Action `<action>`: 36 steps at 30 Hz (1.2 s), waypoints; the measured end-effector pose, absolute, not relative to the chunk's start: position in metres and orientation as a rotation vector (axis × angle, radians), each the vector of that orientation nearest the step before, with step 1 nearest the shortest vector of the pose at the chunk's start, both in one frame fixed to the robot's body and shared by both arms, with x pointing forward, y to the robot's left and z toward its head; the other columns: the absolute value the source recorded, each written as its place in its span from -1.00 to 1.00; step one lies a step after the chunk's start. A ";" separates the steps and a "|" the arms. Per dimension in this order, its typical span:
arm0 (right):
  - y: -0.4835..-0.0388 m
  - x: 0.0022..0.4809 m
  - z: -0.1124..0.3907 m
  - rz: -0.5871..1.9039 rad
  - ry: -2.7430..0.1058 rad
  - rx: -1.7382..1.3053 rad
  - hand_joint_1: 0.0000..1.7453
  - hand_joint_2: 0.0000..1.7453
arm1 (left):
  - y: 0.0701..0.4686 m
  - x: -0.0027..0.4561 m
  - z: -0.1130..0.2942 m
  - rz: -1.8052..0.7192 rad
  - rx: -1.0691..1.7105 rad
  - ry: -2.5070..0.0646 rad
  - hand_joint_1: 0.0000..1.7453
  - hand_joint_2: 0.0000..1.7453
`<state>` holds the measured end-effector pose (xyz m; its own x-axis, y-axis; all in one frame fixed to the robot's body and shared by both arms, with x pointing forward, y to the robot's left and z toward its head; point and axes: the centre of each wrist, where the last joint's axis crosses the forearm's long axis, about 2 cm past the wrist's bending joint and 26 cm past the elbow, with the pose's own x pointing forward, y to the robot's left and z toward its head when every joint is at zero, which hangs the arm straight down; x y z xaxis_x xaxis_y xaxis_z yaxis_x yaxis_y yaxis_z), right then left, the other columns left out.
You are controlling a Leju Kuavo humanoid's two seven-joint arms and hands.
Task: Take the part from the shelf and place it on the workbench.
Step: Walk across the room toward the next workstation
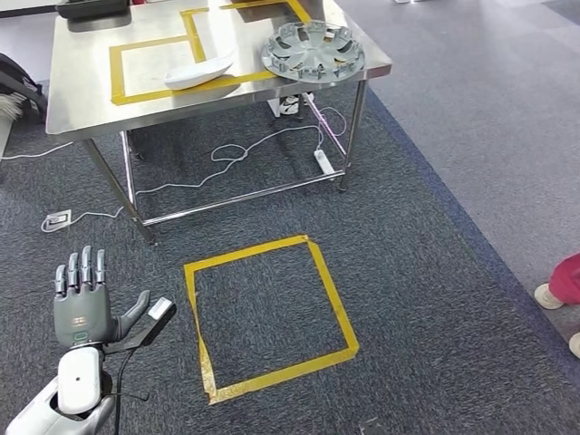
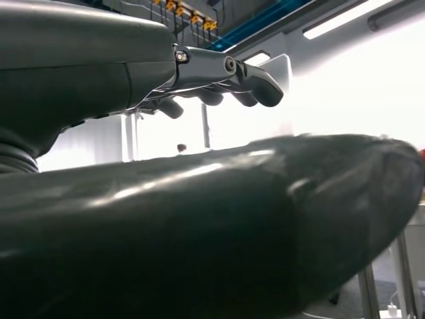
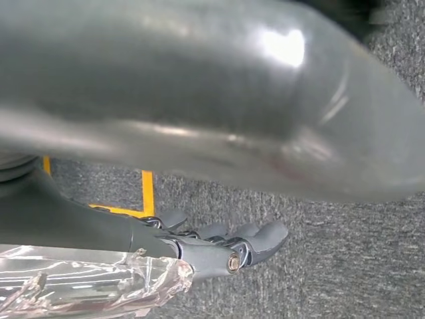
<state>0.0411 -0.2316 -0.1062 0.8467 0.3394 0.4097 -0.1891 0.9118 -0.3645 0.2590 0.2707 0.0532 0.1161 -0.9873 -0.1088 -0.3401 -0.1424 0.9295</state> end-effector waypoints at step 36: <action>-0.233 0.041 -0.106 0.313 -0.482 -0.342 -1.00 -1.00 | 0.274 0.264 0.049 -1.041 1.618 -1.324 -1.00 -1.00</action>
